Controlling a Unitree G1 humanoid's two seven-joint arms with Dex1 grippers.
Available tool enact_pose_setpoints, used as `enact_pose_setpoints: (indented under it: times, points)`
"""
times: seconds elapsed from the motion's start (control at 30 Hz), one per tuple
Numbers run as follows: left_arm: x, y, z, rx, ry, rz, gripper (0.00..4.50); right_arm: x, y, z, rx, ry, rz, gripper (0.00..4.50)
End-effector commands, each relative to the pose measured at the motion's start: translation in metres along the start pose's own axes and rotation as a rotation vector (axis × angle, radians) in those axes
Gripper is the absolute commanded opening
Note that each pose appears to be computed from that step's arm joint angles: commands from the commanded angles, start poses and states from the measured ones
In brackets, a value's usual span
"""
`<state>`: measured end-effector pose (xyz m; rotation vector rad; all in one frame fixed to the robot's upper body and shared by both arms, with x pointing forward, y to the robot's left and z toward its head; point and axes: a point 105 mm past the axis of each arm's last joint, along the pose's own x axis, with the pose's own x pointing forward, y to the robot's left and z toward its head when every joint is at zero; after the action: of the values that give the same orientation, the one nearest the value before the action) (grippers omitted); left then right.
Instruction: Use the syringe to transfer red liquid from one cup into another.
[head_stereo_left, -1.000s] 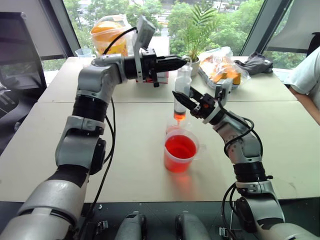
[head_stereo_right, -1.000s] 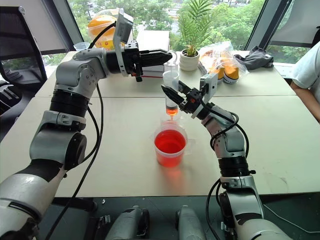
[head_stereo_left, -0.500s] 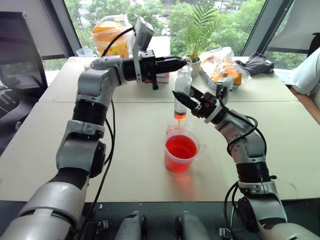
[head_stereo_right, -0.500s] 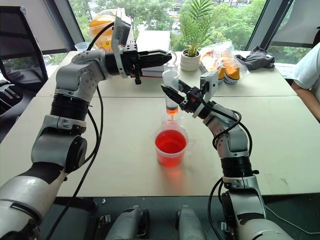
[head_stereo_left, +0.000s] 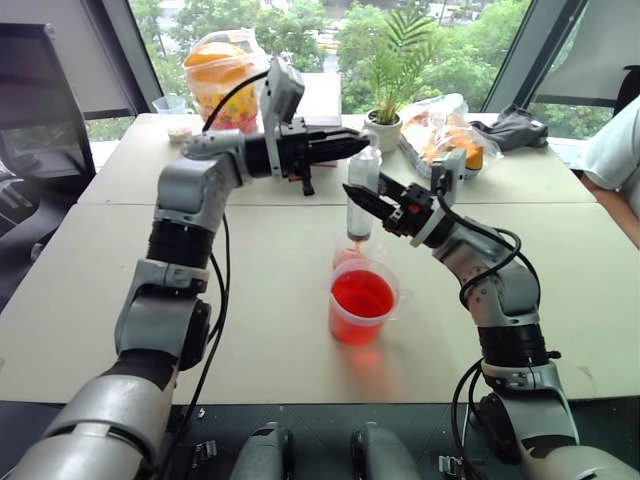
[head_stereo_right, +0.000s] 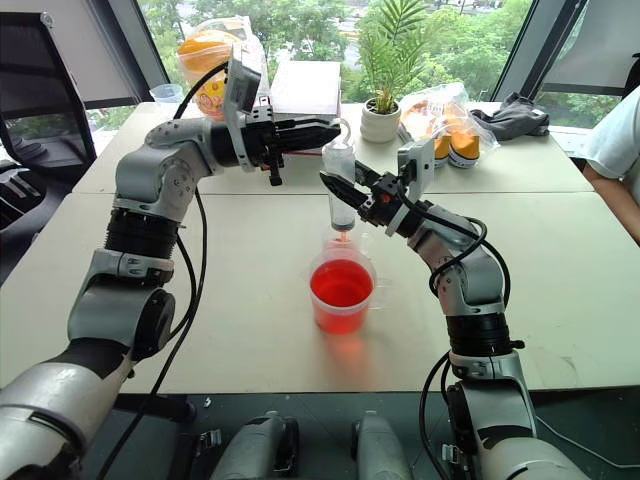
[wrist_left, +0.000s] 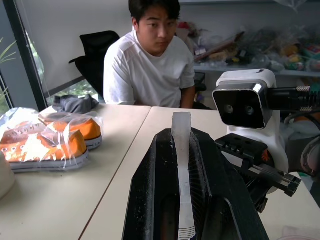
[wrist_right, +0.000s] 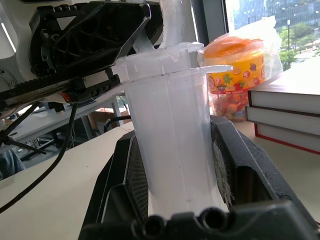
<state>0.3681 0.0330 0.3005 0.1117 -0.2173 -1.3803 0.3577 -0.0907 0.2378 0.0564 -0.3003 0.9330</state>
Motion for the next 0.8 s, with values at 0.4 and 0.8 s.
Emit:
enact_pose_setpoints:
  times: [0.4,0.8]
  points:
    - [-0.001,-0.007,-0.009,-0.040,0.082,-0.039,0.03,0.006,0.010,0.048,-0.070,-0.163,0.064,1.39]
    - [-0.032,-0.004,0.019,-0.039,0.024,0.016,4.48,0.008,0.014,0.030,-0.012,-0.115,0.085,1.39]
